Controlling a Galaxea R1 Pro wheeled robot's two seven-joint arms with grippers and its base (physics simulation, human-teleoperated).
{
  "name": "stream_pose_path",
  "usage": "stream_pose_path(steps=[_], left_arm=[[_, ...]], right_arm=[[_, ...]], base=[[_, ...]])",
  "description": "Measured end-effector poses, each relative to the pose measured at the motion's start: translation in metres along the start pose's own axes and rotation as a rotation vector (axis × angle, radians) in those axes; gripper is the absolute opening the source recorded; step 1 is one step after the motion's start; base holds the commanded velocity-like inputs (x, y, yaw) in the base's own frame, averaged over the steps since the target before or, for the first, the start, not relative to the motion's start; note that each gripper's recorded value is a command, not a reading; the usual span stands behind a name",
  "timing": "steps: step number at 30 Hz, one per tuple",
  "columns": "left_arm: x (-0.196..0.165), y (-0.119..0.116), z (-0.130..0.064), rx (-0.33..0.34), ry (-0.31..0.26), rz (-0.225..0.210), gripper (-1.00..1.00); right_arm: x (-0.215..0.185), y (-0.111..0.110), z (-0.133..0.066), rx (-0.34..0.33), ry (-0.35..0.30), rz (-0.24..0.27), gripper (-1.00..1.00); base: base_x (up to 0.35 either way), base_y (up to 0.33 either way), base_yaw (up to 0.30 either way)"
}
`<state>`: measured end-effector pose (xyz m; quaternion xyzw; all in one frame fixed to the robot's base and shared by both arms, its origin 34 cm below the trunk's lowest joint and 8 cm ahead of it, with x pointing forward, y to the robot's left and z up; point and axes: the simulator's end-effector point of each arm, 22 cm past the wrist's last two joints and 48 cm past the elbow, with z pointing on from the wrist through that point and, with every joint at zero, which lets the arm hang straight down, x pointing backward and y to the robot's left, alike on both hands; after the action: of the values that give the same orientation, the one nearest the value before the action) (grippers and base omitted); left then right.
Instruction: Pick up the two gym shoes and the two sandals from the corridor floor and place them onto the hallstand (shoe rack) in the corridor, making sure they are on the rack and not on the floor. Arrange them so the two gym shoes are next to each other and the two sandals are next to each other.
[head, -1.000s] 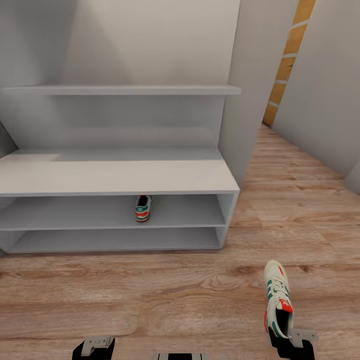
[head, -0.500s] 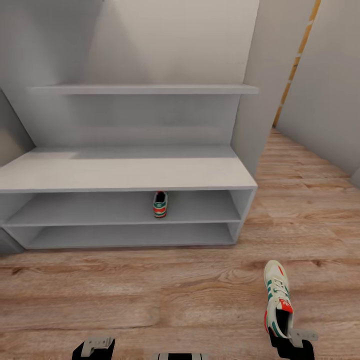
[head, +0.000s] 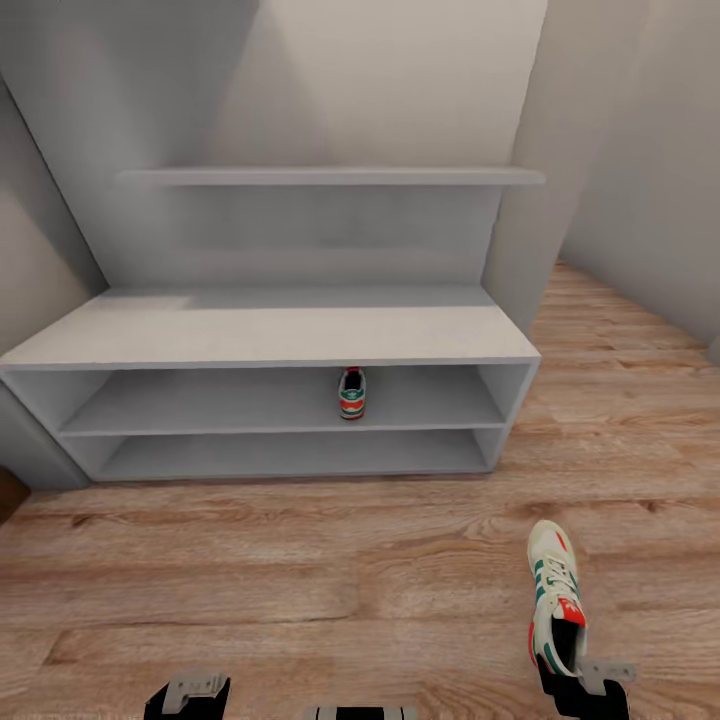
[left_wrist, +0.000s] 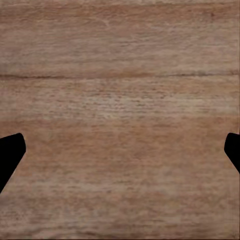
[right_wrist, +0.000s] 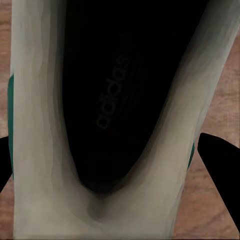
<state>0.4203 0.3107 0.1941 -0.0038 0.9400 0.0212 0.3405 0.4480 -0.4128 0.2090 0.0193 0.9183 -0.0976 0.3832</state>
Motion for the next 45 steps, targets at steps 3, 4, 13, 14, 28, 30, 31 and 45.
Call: stream_pose_path(steps=[3,4,13,14,28,30,31,45], left_arm=[[0.001,0.0,0.0,0.001,0.003,0.0,1.0],[0.003,-0.001,-0.001,0.002,0.006,-0.001,1.0],[-0.002,-0.001,0.0,0.004,-0.004,0.001,1.0],[-0.003,-0.001,0.001,0.003,-0.005,0.001,1.0],[-0.003,0.0,0.001,0.001,-0.004,0.0,1.0],[-0.002,0.0,0.001,0.002,-0.002,-0.001,1.0],[-0.002,0.0,0.001,0.002,-0.002,0.0,1.0],[-0.001,0.007,-0.001,-0.004,-0.012,0.009,1.0]], right_arm=[[0.0,0.0,0.0,-0.001,0.0,0.0,-1.0],[0.0,0.001,0.0,-0.001,-0.001,0.0,-1.0],[0.002,0.008,0.0,-0.011,0.006,0.0,-1.0],[0.002,0.009,0.0,-0.013,0.006,0.0,-1.0],[-0.035,0.098,0.02,-0.071,0.111,0.02,-1.0],[-0.048,0.114,0.023,-0.081,0.126,0.004,-1.0],[-0.061,0.13,0.024,-0.092,0.138,-0.022,-1.0],[-0.207,0.195,0.043,-0.069,0.139,-0.098,-1.0]], base=[[-0.148,0.188,0.0],[-0.053,0.064,0.0],[-0.015,0.019,0.0],[-0.003,0.004,0.0],[0.0,0.0,0.0],[0.0,0.0,0.0],[0.0,0.0,0.0],[0.0,0.0,0.0]])
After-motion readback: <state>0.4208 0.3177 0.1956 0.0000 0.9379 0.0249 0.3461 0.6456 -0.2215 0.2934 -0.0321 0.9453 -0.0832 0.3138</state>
